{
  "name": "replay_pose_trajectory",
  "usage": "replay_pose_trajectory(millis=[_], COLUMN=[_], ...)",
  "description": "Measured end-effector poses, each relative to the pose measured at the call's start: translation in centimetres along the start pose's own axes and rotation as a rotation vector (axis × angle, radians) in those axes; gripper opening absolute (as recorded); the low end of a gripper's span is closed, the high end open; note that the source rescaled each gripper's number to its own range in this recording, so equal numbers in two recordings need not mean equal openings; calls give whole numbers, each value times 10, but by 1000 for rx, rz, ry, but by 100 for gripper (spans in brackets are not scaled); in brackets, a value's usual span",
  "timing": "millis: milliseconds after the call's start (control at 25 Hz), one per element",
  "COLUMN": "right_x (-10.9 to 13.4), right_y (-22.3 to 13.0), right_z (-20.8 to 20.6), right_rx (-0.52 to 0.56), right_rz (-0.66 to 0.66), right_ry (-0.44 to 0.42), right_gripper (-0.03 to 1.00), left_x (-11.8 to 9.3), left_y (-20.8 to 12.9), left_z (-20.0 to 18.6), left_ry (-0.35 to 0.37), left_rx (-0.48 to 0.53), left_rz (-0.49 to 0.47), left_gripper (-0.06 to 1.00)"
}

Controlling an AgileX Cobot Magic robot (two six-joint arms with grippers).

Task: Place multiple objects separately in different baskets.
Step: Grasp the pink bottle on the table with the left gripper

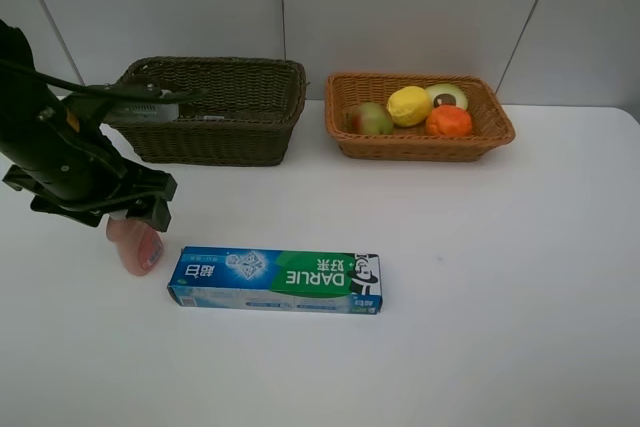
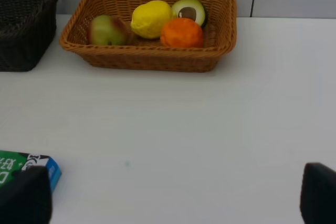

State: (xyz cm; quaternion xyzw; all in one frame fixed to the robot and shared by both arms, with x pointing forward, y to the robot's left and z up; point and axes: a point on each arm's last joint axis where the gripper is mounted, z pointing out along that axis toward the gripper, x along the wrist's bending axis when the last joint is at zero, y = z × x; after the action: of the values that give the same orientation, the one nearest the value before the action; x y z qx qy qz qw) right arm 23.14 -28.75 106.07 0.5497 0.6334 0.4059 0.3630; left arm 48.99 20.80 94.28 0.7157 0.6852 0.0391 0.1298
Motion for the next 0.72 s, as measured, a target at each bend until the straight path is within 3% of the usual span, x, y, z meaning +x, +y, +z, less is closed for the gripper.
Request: replay_pose_trajectory(millis=[720], right_x=[0], right_y=[0], right_z=[0], right_rx=[0], right_rz=[0], right_ry=[0], right_gripper=[100], left_x=[0], left_y=[10], left_z=[32], left_ry=[6], left_rx=[-46], left_rz=[20], left_gripper=[100])
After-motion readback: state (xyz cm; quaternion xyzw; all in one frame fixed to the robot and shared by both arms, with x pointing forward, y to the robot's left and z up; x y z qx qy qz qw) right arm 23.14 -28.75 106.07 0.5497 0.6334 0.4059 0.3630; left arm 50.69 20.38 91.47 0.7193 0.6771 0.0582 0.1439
